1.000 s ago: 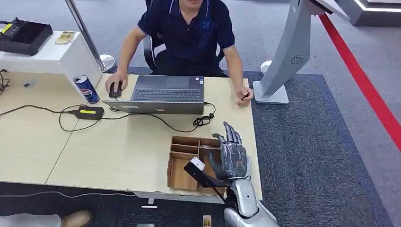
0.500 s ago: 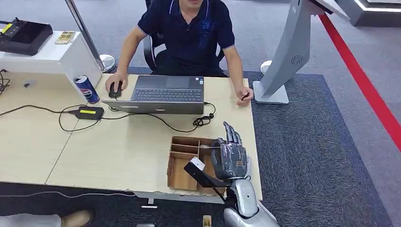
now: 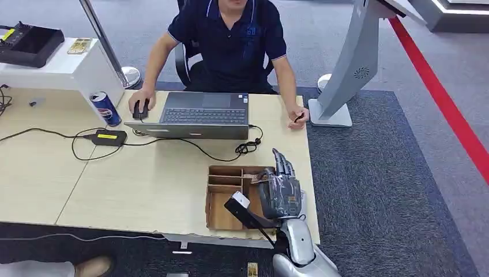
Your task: Pass the card to the sensor for recognition and then transmit it.
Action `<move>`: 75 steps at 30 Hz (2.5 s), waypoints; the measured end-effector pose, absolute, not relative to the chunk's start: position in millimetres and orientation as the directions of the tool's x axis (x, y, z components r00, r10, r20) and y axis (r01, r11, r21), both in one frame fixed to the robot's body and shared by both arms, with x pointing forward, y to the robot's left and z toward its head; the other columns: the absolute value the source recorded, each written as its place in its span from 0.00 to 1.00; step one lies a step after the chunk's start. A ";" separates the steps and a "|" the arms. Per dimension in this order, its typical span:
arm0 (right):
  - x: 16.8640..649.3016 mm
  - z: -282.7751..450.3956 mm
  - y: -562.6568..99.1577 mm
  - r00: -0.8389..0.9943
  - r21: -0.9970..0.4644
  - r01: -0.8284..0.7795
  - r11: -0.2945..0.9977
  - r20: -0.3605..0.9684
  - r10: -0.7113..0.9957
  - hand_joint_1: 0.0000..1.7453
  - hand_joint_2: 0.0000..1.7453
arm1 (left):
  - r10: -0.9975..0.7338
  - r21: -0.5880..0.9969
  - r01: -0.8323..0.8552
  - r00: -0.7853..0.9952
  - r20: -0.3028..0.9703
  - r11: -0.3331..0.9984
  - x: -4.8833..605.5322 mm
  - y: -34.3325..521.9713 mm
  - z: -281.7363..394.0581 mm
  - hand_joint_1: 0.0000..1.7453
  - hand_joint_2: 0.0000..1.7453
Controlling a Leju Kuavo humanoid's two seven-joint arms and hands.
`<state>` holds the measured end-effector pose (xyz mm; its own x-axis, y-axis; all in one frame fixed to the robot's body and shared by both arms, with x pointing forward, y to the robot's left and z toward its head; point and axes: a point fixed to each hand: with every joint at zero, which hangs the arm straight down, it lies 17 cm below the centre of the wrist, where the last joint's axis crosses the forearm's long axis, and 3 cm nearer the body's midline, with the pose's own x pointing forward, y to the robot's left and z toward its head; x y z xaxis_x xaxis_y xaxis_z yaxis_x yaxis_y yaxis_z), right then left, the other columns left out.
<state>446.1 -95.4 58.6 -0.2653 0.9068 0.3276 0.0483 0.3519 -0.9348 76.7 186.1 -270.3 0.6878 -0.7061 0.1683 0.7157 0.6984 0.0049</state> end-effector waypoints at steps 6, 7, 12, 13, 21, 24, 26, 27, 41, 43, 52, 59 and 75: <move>445.8 60.9 -93.1 -0.273 -0.929 0.050 0.366 0.340 0.900 1.00 1.00 | -0.706 0.004 0.716 0.688 0.169 0.698 76.7 186.0 -270.3 0.00 1.00; 445.8 61.6 -93.2 -0.274 -0.928 0.052 0.370 0.343 0.899 1.00 1.00 | -0.706 0.005 0.715 0.688 0.169 0.699 76.7 186.0 -270.3 0.00 1.00; 445.8 76.1 -93.6 -0.278 -0.915 0.085 0.394 0.358 0.892 1.00 1.00 | -0.702 0.004 0.712 0.691 0.171 0.702 76.5 185.7 -270.3 0.00 1.00; 445.8 82.3 -94.3 -0.279 -0.911 0.099 0.401 0.361 0.890 1.00 1.00 | -0.702 0.004 0.712 0.692 0.171 0.702 76.5 185.7 -270.3 0.00 1.00; 442.3 141.2 -116.7 -0.278 -0.863 0.256 0.436 0.366 0.888 1.00 1.00 | -0.694 0.002 0.704 0.699 0.169 0.710 75.5 186.0 -270.5 0.00 1.00; 437.3 169.8 -129.2 -0.282 -0.829 0.322 0.457 0.377 0.882 1.00 1.00 | -0.693 0.002 0.703 0.701 0.169 0.711 75.3 186.2 -270.6 0.00 1.00; 435.3 183.6 -135.9 -0.285 -0.811 0.352 0.468 0.383 0.879 1.00 1.00 | -0.693 0.002 0.703 0.701 0.167 0.711 75.3 187.1 -270.7 0.00 1.00; 433.2 192.1 -139.5 -0.289 -0.798 0.373 0.473 0.385 0.877 1.00 1.00 | -0.693 0.002 0.703 0.701 0.168 0.712 75.3 187.0 -270.7 0.00 1.00; 426.5 262.5 -130.4 -0.428 -0.671 0.448 0.591 0.420 0.801 1.00 1.00 | -0.704 0.004 0.714 0.690 0.170 0.700 75.9 185.6 -270.4 0.00 1.00; 427.6 264.8 -125.1 -0.437 -0.668 0.446 0.596 0.419 0.796 1.00 1.00 | -0.705 0.004 0.715 0.689 0.170 0.700 76.0 185.6 -270.4 0.00 1.00; 431.4 265.1 -113.5 -0.452 -0.670 0.432 0.604 0.419 0.788 1.00 1.00 | -0.707 0.004 0.717 0.686 0.170 0.697 75.9 185.6 -270.4 0.00 1.00; 440.8 260.4 -81.1 -0.499 -0.682 0.380 0.625 0.418 0.759 1.00 1.00 | -0.720 0.000 0.731 0.672 0.175 0.682 76.3 183.4 -269.7 0.00 1.00; 459.9 221.5 -26.2 -0.508 -0.756 0.257 0.603 0.425 0.749 1.00 1.00 | -0.752 -0.036 0.757 0.652 0.098 0.652 77.8 180.4 -265.8 0.00 1.00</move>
